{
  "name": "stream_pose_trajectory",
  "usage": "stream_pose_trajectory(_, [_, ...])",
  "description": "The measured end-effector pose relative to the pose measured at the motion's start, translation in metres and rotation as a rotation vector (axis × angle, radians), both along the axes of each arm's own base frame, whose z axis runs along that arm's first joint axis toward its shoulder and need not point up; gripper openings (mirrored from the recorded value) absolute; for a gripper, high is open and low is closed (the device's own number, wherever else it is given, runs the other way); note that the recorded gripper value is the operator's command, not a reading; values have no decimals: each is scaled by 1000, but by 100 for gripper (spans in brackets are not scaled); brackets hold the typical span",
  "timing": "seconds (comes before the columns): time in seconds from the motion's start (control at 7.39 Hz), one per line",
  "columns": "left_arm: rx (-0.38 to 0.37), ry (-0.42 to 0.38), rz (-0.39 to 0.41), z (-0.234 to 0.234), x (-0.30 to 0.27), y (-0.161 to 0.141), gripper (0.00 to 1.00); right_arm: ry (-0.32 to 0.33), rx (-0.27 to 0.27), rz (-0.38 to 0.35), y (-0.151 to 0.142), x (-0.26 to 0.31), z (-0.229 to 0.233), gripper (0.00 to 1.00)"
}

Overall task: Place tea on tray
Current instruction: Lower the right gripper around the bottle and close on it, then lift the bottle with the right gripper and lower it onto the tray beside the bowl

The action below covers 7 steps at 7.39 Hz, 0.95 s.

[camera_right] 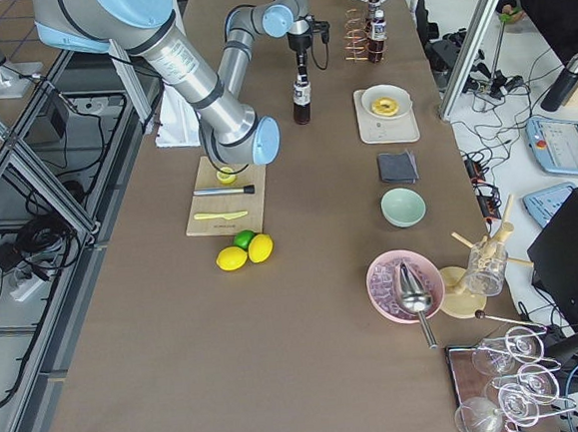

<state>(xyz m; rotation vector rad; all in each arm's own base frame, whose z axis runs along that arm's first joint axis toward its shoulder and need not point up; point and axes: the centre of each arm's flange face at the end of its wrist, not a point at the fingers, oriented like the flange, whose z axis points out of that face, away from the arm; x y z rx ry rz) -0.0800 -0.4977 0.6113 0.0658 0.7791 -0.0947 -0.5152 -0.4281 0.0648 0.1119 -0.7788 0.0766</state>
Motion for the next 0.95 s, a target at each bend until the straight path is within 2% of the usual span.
stream_pose_trajectory(0.27, [3,-1,-2,-2,-1,-2,97,-47,4,22,-17,34,-16,0])
stream_pose_trajectory(0.54, [3,1,-2,-4,-1,-3,97,-71,8,22,-56,78,-20,0])
stream_pose_trajectory(0.95, [1,2,-1,-5,-1,-4,97,3,36,-22,-157,129,22,0])
